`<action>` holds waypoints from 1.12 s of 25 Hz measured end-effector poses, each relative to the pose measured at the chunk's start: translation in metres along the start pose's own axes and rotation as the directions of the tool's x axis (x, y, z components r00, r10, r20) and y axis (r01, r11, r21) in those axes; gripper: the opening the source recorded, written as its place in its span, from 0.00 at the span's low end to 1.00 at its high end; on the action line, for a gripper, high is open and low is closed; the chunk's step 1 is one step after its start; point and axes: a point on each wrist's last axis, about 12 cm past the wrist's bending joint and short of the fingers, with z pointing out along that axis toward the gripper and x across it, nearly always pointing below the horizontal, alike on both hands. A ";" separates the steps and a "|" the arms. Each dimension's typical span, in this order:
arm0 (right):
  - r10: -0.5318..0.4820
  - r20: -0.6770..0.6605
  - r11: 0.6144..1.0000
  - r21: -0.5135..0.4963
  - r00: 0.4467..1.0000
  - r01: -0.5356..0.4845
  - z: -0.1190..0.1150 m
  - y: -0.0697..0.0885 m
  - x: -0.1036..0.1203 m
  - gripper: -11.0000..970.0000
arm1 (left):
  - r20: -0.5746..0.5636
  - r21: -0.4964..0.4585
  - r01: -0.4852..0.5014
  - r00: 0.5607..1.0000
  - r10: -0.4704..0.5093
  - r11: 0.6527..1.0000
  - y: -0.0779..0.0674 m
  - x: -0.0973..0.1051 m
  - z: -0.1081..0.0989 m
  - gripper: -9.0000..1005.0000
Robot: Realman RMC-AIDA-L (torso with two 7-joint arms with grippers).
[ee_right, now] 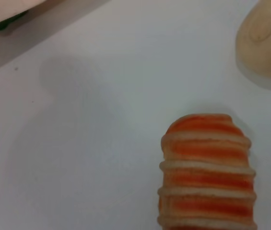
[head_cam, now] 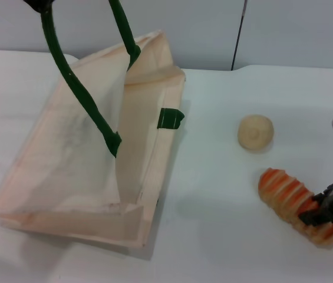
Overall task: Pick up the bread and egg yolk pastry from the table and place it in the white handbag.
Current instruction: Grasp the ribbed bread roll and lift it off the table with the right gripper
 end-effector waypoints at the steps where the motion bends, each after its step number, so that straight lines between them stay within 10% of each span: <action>1: 0.001 0.000 1.000 0.001 1.000 -0.001 0.000 0.000 0.000 0.71 | 0.000 -0.001 0.000 1.000 0.000 1.000 0.000 0.000 0.000 0.13; 8: -0.001 0.019 1.000 0.013 1.000 0.001 -0.002 0.000 -0.004 0.50 | -0.001 -0.002 0.003 1.000 -0.003 1.000 0.000 0.001 -0.001 0.13; 28: -0.007 0.015 1.000 0.009 1.000 0.007 -0.002 0.002 -0.006 0.36 | -0.001 -0.003 0.005 1.000 -0.005 1.000 0.000 0.001 -0.001 0.13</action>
